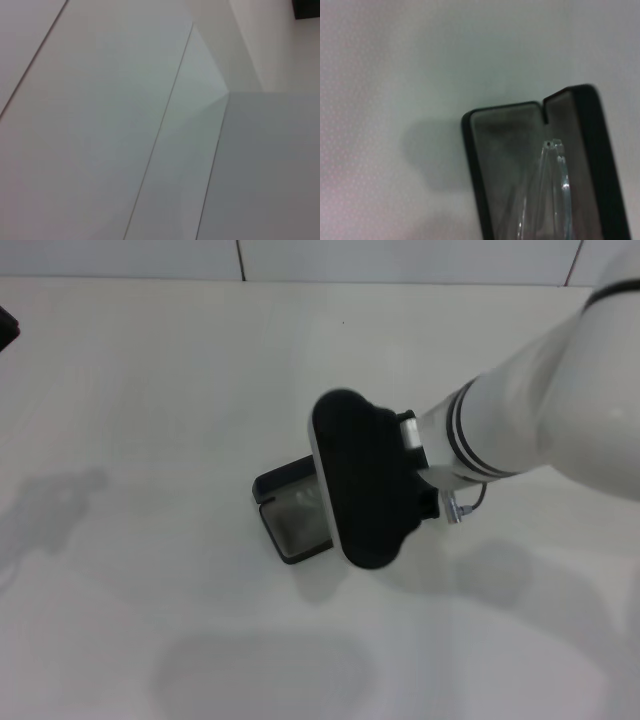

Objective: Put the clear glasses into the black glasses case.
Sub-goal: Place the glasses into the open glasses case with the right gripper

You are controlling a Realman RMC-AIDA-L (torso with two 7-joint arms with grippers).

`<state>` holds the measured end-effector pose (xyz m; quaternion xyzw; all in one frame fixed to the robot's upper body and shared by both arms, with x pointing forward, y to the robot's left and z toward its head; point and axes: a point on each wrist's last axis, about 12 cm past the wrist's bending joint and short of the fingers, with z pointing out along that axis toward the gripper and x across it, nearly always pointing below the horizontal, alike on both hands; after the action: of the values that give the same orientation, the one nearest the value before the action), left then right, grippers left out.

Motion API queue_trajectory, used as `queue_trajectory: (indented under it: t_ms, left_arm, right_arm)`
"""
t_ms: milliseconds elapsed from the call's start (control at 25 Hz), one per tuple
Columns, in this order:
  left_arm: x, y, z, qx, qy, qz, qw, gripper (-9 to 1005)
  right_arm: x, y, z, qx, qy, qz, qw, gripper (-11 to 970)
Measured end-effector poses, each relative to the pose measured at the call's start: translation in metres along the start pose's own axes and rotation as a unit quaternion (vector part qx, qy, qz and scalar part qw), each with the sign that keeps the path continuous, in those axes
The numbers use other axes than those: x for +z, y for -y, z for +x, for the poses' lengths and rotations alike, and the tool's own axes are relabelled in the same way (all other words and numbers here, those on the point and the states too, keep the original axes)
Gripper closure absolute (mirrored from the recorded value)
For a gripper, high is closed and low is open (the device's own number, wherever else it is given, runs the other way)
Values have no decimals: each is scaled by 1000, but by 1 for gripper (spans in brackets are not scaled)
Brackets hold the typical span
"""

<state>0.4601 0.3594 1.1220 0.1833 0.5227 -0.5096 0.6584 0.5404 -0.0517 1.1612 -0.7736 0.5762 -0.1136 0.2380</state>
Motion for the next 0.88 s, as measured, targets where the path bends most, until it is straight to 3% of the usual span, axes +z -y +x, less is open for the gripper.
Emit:
queue_trajectory:
  t_ms: [440, 880]
  left_arm:
    - [2, -2, 0, -2, -1, -1, 1000, 918]
    - [1, -2, 1, -1, -2, -9, 1000, 918]
  right_arm:
    - [9, -16, 2, -72, 2, 19, 997, 826]
    - [10, -20, -3, -100, 21, 54, 993, 825]
